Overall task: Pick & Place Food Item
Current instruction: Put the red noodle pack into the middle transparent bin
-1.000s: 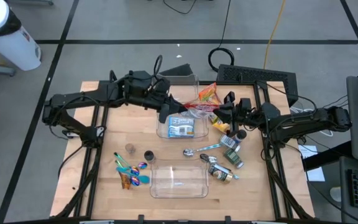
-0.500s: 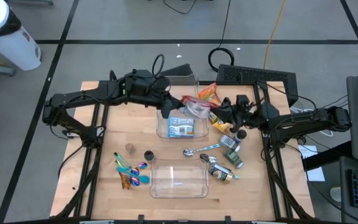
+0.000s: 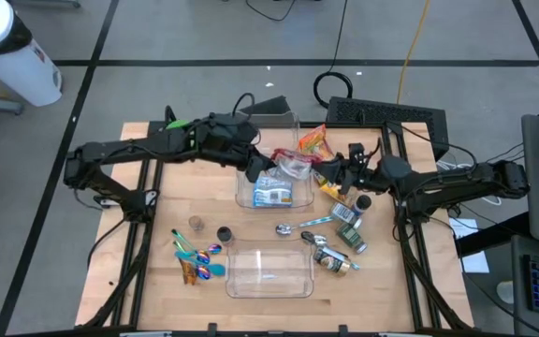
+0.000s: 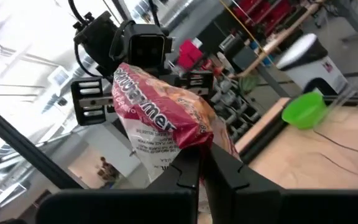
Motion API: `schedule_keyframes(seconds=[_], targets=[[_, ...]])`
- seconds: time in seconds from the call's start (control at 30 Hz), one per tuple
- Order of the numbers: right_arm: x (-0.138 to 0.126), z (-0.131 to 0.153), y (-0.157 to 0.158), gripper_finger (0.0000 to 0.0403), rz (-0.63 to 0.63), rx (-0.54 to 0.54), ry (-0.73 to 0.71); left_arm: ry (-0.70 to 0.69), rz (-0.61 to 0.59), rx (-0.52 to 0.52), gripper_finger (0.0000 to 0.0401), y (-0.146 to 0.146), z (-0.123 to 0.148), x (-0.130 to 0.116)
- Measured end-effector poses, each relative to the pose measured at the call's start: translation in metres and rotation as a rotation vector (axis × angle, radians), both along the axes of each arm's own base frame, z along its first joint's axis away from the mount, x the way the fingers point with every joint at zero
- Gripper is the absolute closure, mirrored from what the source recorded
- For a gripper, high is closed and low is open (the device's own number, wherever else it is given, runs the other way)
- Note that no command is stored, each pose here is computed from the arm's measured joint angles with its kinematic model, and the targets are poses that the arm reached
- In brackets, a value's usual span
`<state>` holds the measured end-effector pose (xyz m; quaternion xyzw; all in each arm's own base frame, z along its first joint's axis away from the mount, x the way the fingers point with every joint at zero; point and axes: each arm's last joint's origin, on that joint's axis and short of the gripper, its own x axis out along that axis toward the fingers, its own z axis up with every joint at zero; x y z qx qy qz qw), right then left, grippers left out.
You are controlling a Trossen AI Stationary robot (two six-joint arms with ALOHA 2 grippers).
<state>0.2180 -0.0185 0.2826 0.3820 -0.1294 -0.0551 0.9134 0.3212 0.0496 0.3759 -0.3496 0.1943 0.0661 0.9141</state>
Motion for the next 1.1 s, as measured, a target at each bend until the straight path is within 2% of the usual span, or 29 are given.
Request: schedule_keyframes(seconds=[0.33, 0.53, 0.73, 1.1], targets=[[0.002, -0.017, -0.001, 0.0403, -0.017, 0.054, 0.173, -0.027, 0.005, -0.085, 0.0401, 0.003, -0.046, 0.004], [0.003, -0.026, -0.008, 0.0403, -0.041, 0.109, 0.239, 0.014, 0.011, -0.095, 0.0401, 0.003, -0.062, 0.002], [0.016, -0.041, -0.014, 0.0403, -0.019, 0.158, 0.283, 0.042, 0.017, -0.095, 0.0401, 0.004, -0.071, 0.0], [0.033, -0.065, -0.016, 0.0403, 0.003, 0.19, 0.355, 0.139, 0.055, -0.132, 0.0401, 0.017, -0.105, -0.016]])
